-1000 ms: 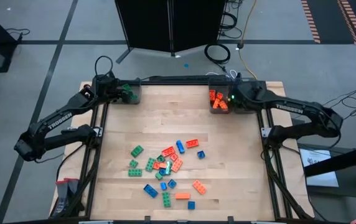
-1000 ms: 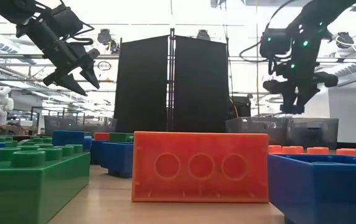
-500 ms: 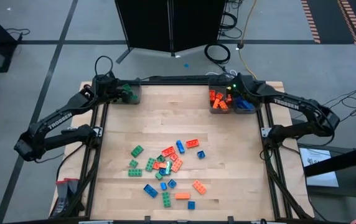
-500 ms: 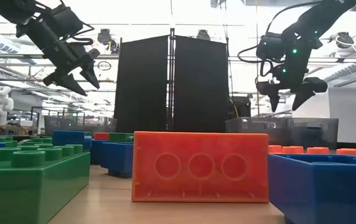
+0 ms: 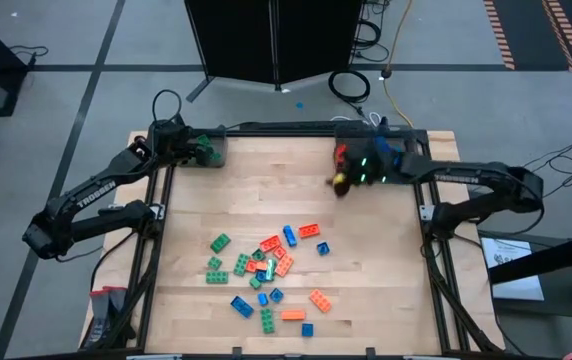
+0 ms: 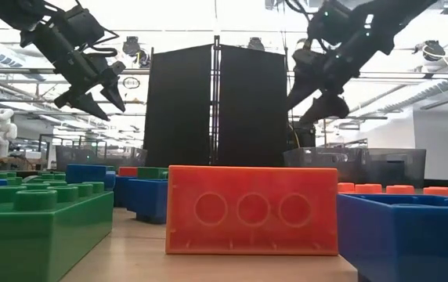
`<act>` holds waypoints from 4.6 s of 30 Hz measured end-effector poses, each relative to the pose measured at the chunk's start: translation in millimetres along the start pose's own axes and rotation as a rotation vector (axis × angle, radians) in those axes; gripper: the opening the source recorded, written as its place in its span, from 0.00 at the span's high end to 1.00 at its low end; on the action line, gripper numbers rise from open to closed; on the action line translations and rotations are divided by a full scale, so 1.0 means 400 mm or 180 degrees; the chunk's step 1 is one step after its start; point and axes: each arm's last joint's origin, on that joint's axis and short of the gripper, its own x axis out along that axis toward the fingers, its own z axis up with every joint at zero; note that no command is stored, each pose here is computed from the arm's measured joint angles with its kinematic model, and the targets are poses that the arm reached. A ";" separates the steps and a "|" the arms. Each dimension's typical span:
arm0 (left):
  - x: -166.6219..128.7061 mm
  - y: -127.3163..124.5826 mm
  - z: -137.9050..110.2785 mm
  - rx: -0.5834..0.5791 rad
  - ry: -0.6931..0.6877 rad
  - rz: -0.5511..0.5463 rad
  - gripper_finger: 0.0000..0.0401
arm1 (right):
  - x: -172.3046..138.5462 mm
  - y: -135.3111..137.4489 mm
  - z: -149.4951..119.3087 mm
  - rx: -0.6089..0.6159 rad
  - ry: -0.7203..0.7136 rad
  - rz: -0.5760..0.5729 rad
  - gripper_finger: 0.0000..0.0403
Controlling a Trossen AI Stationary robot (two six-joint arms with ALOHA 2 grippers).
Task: Sort blocks
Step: Put the blue game piece into the right black bin, then put the orange game piece into the middle black bin
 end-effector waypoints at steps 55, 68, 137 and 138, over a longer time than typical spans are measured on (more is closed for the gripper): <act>0.000 0.002 -0.005 0.0082 0.0065 0.0026 0.31 | -0.064 0.137 -0.128 -0.0599 -0.0368 -0.0901 0.71; 0.000 0.002 -0.005 0.0063 0.0065 0.0027 0.31 | -0.200 -0.130 -0.038 0.1070 -0.1102 -0.2906 0.71; 0.000 0.005 -0.006 0.0065 0.0056 0.0125 0.31 | 0.282 0.152 -0.222 -0.2272 0.0675 0.0825 0.25; 0.000 0.005 -0.006 0.0066 0.0056 0.0124 0.31 | 0.290 0.146 -0.229 -0.2217 0.0718 0.0720 0.26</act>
